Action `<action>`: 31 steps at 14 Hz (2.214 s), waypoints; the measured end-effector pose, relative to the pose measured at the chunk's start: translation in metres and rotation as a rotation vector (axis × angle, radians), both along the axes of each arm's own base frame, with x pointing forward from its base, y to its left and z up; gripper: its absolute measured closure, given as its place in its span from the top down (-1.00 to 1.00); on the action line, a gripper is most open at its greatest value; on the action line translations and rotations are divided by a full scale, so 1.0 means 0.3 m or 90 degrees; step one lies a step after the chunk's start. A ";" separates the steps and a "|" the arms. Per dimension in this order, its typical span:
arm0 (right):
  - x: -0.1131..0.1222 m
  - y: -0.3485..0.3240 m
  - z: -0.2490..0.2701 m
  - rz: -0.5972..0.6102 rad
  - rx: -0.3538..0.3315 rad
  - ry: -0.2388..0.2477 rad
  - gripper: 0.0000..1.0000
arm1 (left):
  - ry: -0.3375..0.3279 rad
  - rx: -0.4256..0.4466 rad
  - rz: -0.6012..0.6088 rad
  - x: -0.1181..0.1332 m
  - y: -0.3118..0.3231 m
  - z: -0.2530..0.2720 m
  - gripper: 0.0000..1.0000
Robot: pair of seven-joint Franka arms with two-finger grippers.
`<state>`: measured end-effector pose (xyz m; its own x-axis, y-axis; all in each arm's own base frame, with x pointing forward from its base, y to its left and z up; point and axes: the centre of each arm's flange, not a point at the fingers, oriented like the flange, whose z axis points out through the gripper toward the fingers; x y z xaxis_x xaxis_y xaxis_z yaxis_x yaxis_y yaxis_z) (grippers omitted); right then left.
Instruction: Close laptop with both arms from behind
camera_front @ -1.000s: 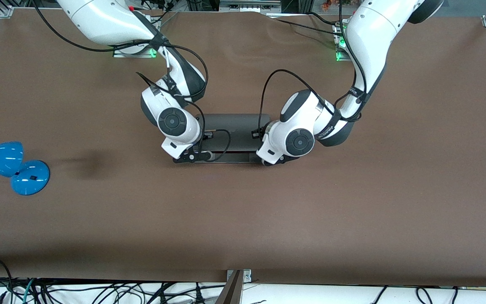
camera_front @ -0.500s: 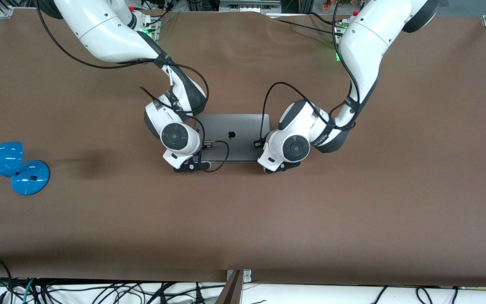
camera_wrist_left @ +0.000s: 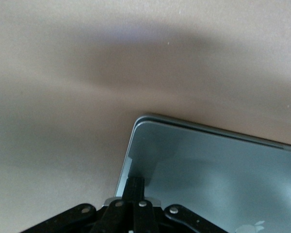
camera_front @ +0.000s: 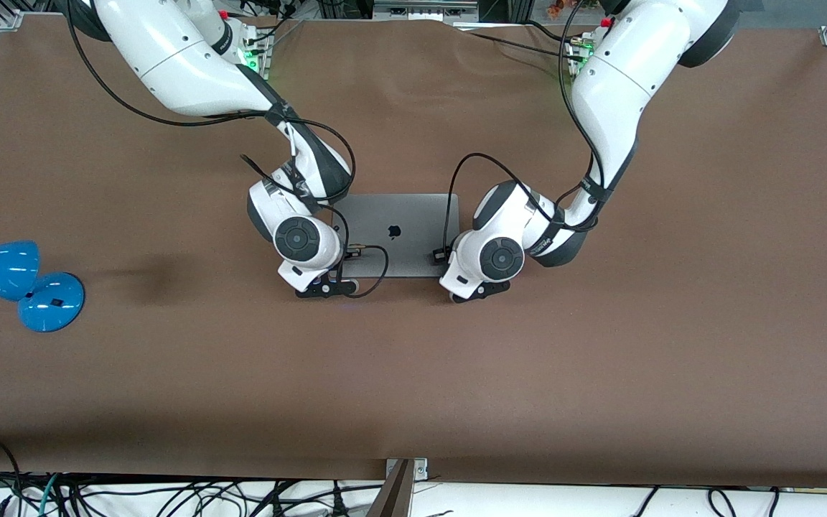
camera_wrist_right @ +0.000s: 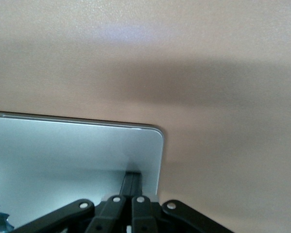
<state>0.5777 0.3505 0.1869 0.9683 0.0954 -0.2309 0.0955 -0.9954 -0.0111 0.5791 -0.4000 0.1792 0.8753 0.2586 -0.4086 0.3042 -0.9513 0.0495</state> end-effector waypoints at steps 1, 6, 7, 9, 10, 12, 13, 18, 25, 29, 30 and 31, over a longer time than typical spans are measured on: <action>0.000 0.000 0.000 0.000 0.000 0.000 -0.98 | -0.001 -0.001 0.001 0.005 -0.001 -0.002 -0.98; 0.091 0.007 0.085 -0.014 0.028 -0.056 -0.41 | -0.005 -0.004 0.001 0.012 -0.006 0.005 -0.89; 0.109 0.011 0.127 -0.016 0.033 -0.069 -0.22 | -0.007 -0.005 0.002 0.017 -0.007 0.012 -0.68; 0.128 0.010 0.229 -0.016 0.035 -0.085 0.18 | -0.010 -0.002 0.002 0.034 0.003 0.049 -0.30; 0.130 0.001 0.281 -0.016 0.031 -0.088 0.42 | -0.006 0.006 -0.001 0.044 0.020 0.085 -0.08; 0.139 -0.044 0.383 -0.024 0.016 -0.088 0.83 | -0.009 0.017 -0.020 0.069 0.070 0.214 0.31; 0.148 -0.080 0.431 -0.031 0.008 -0.087 1.00 | -0.021 0.019 -0.027 0.077 0.091 0.299 0.53; 0.189 -0.326 0.636 -0.083 -0.033 -0.063 1.00 | -0.090 0.030 -0.084 -0.005 0.272 0.677 1.00; 0.265 -0.716 1.045 -0.113 -0.040 -0.112 1.00 | -0.150 0.056 -0.126 -0.158 0.688 0.966 1.00; 0.132 -0.921 1.316 -0.148 -0.036 -0.173 1.00 | -0.173 0.093 -0.133 -0.250 0.842 1.173 1.00; 0.075 -0.958 1.365 -0.153 -0.041 -0.179 1.00 | -0.182 0.089 -0.140 -0.268 0.873 1.220 1.00; 0.023 -0.993 1.398 -0.155 -0.047 -0.177 1.00 | -0.192 0.082 -0.149 -0.278 0.911 1.257 1.00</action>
